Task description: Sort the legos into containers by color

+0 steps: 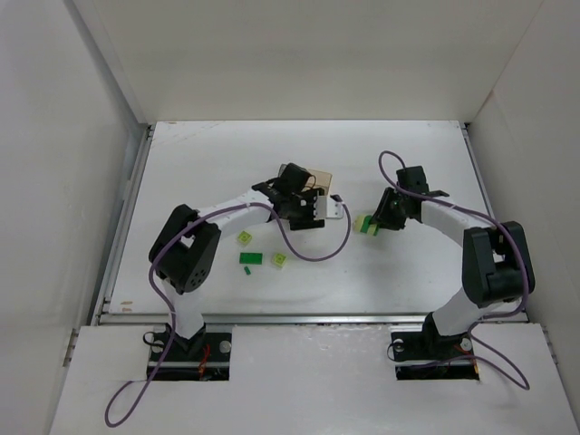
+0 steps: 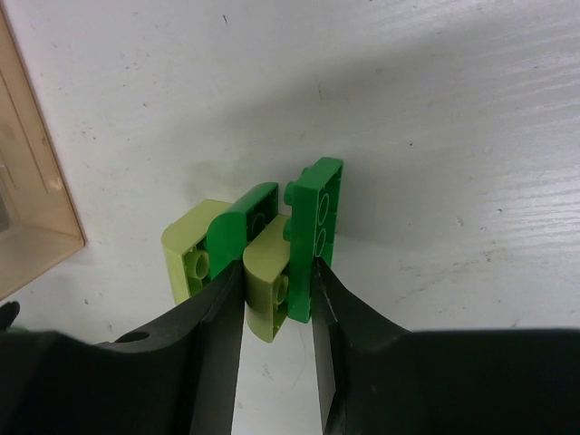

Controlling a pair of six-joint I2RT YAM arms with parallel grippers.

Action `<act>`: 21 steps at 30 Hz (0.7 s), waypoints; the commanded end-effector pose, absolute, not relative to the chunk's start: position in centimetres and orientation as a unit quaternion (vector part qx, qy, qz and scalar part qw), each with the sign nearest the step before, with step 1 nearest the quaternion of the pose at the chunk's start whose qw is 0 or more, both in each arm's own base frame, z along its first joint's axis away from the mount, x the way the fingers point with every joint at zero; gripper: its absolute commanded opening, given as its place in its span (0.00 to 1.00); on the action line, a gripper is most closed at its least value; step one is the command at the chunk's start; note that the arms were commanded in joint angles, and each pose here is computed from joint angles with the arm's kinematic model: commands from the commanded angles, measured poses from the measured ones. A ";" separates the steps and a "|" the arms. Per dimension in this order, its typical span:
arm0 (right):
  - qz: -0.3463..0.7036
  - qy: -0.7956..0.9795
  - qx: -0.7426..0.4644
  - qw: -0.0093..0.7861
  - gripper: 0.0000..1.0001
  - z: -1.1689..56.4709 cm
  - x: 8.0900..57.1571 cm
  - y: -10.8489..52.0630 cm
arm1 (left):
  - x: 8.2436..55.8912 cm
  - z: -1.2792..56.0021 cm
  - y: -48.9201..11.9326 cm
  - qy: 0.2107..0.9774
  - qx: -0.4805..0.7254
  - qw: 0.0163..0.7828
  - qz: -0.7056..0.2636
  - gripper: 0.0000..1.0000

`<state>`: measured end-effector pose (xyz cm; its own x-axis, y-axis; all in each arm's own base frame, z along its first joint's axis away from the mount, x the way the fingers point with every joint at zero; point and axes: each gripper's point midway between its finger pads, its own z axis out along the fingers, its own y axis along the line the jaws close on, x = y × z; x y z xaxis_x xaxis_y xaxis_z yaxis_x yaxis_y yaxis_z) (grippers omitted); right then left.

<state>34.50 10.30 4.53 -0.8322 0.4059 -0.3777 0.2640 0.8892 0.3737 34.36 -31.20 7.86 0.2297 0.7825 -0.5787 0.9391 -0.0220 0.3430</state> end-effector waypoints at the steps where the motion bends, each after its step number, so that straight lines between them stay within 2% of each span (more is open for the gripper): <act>1: 0.124 0.956 0.146 0.223 0.00 4.4 33.5 9.4 | 35.2 8.4 -32.3 0.596 0.711 0.353 -0.118 0.50; 6: 0.137 0.951 0.127 0.247 0.00 6.2 33.9 9.7 | 35.2 8.0 -33.2 0.621 0.687 0.348 -0.145 0.24; 7: 0.137 0.950 0.120 0.252 0.00 6.4 34.0 9.6 | 35.7 8.2 -33.6 0.627 0.679 0.352 -0.148 0.16; 12: 0.151 0.949 0.098 0.261 0.00 7.3 33.9 10.1 | 36.6 8.5 -34.7 0.675 0.621 0.360 -0.170 0.00; 17: 0.159 0.943 0.084 0.280 0.00 9.0 34.0 10.2 | 38.0 9.9 -35.8 0.709 0.561 0.386 -0.184 0.00; 21: 0.162 0.938 0.082 0.295 0.00 10.1 34.3 10.3 | 37.7 9.5 -35.9 0.691 0.586 0.386 -0.174 0.00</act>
<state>33.47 9.78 7.67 -0.8405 0.2722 -0.4685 0.1146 0.9344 0.3373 36.36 -34.17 6.42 -0.0686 0.7272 -0.6830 0.9570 0.2413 0.1608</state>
